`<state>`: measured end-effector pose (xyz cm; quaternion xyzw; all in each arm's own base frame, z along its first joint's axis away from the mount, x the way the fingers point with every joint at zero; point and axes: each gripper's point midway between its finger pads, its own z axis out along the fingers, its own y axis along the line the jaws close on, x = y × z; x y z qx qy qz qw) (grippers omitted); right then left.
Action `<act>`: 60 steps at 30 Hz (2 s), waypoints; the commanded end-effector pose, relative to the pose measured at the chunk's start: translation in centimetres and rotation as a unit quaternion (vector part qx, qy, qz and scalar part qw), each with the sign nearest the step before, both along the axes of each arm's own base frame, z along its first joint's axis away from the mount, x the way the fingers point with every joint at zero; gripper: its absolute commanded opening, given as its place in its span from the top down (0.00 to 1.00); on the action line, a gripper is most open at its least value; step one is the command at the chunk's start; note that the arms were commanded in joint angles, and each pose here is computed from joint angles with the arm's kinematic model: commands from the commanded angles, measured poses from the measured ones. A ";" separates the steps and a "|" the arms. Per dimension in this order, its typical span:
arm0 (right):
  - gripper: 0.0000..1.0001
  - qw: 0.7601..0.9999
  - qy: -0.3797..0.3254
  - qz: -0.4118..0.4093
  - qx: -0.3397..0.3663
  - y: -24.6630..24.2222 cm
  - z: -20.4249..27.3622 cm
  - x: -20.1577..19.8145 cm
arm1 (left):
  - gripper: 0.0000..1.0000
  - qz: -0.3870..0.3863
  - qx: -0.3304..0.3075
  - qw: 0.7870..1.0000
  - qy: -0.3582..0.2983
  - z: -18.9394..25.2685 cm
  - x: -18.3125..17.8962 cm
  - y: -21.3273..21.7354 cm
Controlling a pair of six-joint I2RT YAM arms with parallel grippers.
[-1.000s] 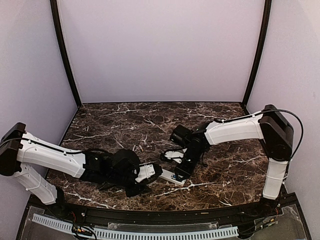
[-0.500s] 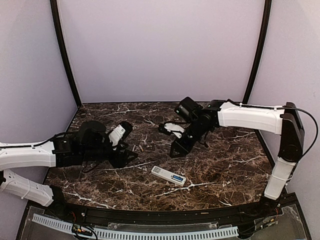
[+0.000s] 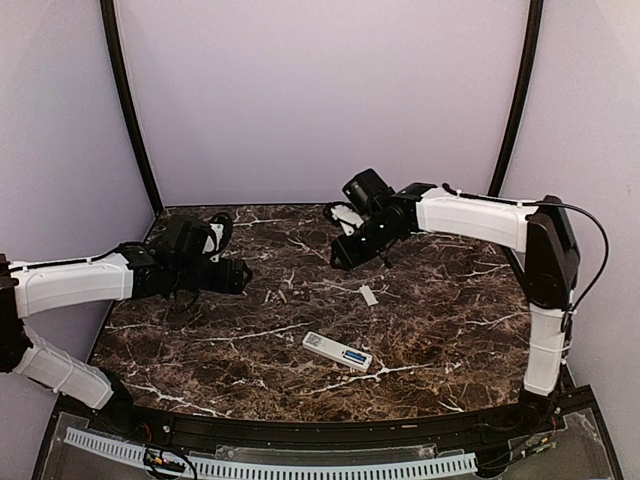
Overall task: Load the batteries into the remote control
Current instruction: Adjust the remote control without the battery cover at the center of the board, then move the right arm with the battery to the center of the board.
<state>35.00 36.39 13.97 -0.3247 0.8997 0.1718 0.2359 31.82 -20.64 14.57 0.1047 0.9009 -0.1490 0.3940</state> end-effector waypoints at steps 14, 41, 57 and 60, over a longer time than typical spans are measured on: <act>0.54 0.998 -0.043 0.014 -0.048 13.7 -9.0 0.7 | 0.21 0.049 -0.017 0.998 0.019 -0.6 0.1 2.4; 1.00 0.992 -0.004 0.122 -0.022 14.6 -8.3 -3.9 | 0.21 0.021 -0.012 1.000 0.003 -0.3 -0.2 2.1; 0.95 0.983 -0.013 0.173 0.056 10.3 -1.4 -6.1 | 0.23 -0.053 -0.041 0.998 -0.003 -0.8 -1.3 -0.1; 0.68 0.969 -0.020 0.220 0.110 14.4 -1.0 -10.2 | 0.24 0.101 -0.042 0.992 0.070 -4.4 -2.2 4.0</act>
